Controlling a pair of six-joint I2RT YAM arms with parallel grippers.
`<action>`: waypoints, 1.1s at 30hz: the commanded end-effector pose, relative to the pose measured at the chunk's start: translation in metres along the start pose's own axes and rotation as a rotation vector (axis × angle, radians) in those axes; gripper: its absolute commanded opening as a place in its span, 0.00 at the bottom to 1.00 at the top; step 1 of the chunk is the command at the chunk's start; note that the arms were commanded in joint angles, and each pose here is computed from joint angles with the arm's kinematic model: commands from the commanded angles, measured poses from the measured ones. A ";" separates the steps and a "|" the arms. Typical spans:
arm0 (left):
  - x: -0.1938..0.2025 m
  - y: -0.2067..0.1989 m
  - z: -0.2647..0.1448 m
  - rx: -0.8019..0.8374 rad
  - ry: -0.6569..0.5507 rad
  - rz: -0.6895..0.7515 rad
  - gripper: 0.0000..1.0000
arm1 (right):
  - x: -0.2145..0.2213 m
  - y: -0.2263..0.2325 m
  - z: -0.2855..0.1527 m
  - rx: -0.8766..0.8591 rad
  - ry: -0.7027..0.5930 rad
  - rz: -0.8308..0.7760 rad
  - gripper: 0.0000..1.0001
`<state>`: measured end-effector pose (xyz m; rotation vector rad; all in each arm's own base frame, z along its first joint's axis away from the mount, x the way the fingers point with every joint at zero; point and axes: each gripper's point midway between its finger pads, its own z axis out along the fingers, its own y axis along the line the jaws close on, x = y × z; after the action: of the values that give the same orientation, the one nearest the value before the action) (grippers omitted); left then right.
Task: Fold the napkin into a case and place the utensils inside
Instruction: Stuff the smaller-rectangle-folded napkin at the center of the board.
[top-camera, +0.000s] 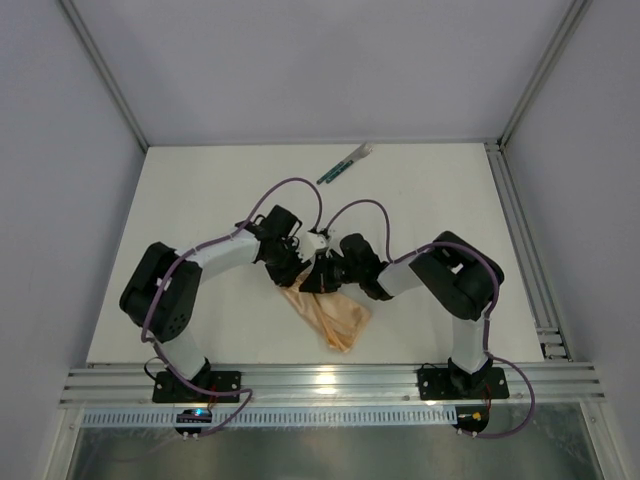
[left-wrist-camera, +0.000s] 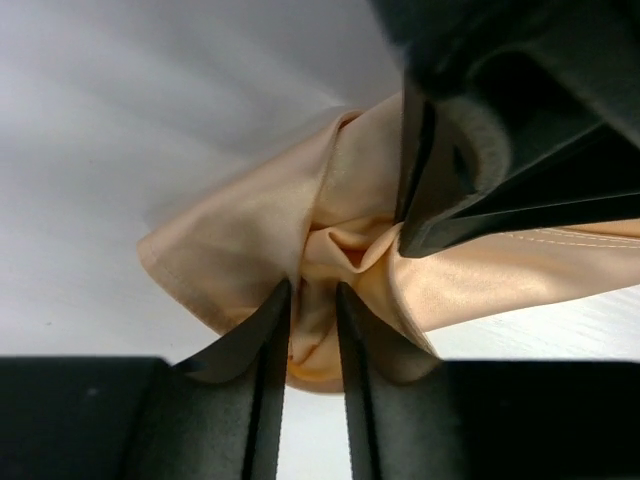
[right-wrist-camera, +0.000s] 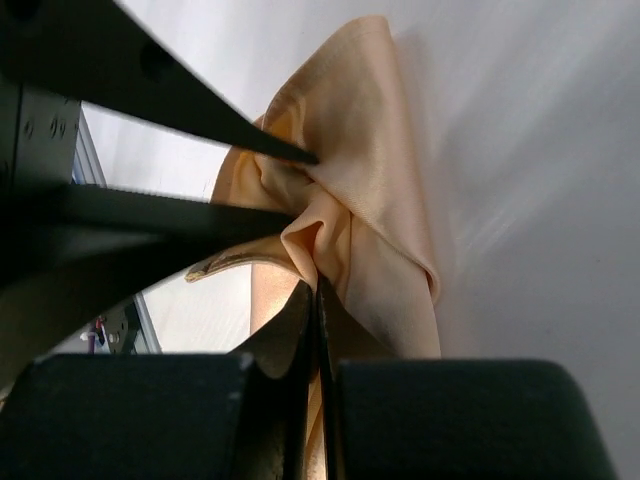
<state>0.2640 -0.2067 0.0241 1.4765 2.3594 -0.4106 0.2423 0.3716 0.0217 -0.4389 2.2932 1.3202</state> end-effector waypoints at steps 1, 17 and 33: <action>0.002 0.016 0.004 -0.085 0.042 -0.013 0.25 | -0.001 -0.016 0.002 0.063 -0.003 -0.022 0.04; -0.037 0.035 -0.032 -0.215 -0.143 -0.124 0.00 | 0.000 -0.024 -0.002 0.105 0.025 -0.016 0.04; -0.039 0.033 -0.039 -0.210 -0.155 -0.156 0.12 | 0.001 -0.044 -0.010 0.214 0.041 0.073 0.04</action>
<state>0.2837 -0.2039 0.0422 1.2151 2.4015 -0.3113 0.2620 0.3651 0.0205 -0.3836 2.3370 1.2516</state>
